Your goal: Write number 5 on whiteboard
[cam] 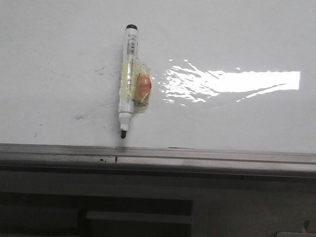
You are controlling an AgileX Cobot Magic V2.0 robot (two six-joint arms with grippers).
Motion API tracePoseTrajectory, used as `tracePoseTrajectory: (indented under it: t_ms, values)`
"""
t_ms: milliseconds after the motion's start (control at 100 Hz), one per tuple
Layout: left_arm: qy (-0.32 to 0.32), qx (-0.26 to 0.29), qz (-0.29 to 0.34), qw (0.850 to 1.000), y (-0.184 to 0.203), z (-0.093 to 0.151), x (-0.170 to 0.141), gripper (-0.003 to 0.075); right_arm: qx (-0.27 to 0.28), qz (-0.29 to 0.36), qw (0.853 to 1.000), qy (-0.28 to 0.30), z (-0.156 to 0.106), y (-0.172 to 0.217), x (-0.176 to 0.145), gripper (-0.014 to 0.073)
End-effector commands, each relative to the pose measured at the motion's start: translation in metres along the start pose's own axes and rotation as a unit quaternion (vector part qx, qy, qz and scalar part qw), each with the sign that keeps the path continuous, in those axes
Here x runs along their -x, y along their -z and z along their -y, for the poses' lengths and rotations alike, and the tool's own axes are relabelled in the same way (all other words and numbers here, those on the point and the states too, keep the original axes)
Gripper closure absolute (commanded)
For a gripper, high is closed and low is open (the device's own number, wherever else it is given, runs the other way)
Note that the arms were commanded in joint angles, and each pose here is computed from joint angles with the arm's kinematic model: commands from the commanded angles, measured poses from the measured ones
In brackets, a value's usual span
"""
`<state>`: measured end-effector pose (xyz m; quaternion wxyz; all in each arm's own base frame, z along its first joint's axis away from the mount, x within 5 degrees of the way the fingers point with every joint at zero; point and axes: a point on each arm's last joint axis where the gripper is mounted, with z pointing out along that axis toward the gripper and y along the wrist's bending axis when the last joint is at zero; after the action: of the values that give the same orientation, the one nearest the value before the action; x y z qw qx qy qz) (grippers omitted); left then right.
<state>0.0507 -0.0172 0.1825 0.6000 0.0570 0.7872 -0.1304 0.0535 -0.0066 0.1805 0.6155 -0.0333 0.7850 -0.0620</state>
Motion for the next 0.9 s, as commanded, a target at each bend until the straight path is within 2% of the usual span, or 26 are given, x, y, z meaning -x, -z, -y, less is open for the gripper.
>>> tracePoseTrajectory:
  t_ms: [0, 690, 810, 890]
  values:
    - [0.009, 0.0, 0.025, 1.0, -0.0003, -0.0008, -0.0015, 0.0741, -0.004, 0.003, 1.0, 0.003, -0.0004, -0.0011, -0.0054, 0.0658]
    - [0.009, 0.0, 0.025, 1.0, -0.0003, -0.0008, -0.0015, 0.0741, -0.004, 0.003, 1.0, 0.003, -0.0004, -0.0011, -0.0054, 0.0658]
    - [0.009, 0.0, 0.025, 1.0, -0.0003, -0.0008, -0.0015, 0.0741, -0.012, 0.004, 1.0, 0.027, 0.001, -0.0011, -0.0051, 0.0658]
    - [0.002, 0.002, 0.025, 1.0, -0.0003, -0.0011, -0.0015, 0.0741, -0.026, 0.01, 0.997, 0.072, 0.0035, -0.001, -0.0039, 0.0659]
